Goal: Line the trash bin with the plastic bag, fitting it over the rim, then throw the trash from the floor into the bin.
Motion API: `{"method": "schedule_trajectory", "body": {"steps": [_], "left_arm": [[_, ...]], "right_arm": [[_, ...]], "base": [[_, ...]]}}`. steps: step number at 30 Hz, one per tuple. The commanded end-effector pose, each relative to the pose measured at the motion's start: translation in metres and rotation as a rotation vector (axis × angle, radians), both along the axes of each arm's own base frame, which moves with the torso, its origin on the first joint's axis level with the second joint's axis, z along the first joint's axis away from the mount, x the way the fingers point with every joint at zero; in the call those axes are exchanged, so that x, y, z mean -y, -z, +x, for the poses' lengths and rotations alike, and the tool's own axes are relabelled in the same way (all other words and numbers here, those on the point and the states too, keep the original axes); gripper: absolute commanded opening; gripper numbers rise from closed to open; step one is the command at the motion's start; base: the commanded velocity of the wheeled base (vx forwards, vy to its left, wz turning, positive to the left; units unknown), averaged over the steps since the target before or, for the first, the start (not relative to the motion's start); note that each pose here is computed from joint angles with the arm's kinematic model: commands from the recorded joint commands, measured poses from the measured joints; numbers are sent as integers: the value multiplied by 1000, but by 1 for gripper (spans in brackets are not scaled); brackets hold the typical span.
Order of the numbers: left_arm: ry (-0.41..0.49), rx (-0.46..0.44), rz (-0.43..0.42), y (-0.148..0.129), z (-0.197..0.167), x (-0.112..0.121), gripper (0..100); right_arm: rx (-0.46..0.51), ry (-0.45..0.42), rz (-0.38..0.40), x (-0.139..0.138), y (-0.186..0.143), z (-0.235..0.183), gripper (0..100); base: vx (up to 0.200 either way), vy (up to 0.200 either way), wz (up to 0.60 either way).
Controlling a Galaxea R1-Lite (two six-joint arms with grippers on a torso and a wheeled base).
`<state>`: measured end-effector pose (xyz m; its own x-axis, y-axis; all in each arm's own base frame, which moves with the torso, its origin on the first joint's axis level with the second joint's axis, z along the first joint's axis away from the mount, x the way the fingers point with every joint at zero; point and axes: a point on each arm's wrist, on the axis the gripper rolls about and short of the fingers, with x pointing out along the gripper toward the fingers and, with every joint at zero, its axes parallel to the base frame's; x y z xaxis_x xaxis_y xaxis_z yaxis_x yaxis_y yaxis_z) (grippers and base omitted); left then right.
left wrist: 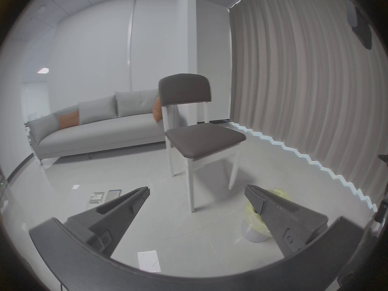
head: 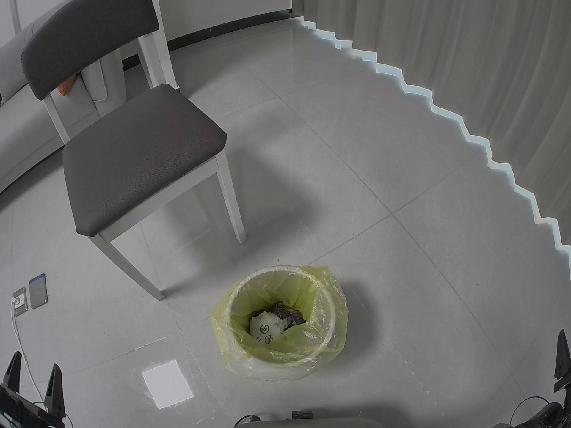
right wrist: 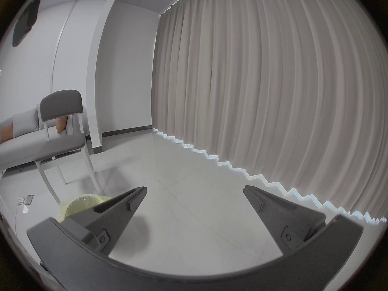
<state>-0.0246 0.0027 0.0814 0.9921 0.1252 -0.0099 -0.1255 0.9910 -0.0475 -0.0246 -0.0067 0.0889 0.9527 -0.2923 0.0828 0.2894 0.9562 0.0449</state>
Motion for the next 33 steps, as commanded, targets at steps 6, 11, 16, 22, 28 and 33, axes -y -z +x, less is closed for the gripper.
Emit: {"method": "schedule_trajectory", "body": {"steps": [6,11,16,22,28,33], "left_arm": [[80,0,10,2,0,2,100],[171,-13,72,6,1,4,100],[158,-1,66,6,2,4,100],[149,2,40,7,2,3,100],[138,6,42,6,2,3,100],[141,6,48,6,2,3,100]], "right_arm": [[-7,-37,-10,-1,5,1,100],[-24,-194,-22,-4,7,1,100],[-23,-263,-27,-6,7,2,100],[-56,-309,-40,-7,8,1,100],[-84,-222,1,-5,13,2,100],[-80,-218,18,-5,13,1,100]], "base": [[0,0,0],[0,0,0],[0,0,0],[0,0,0],[0,0,0],[0,0,0]]}}
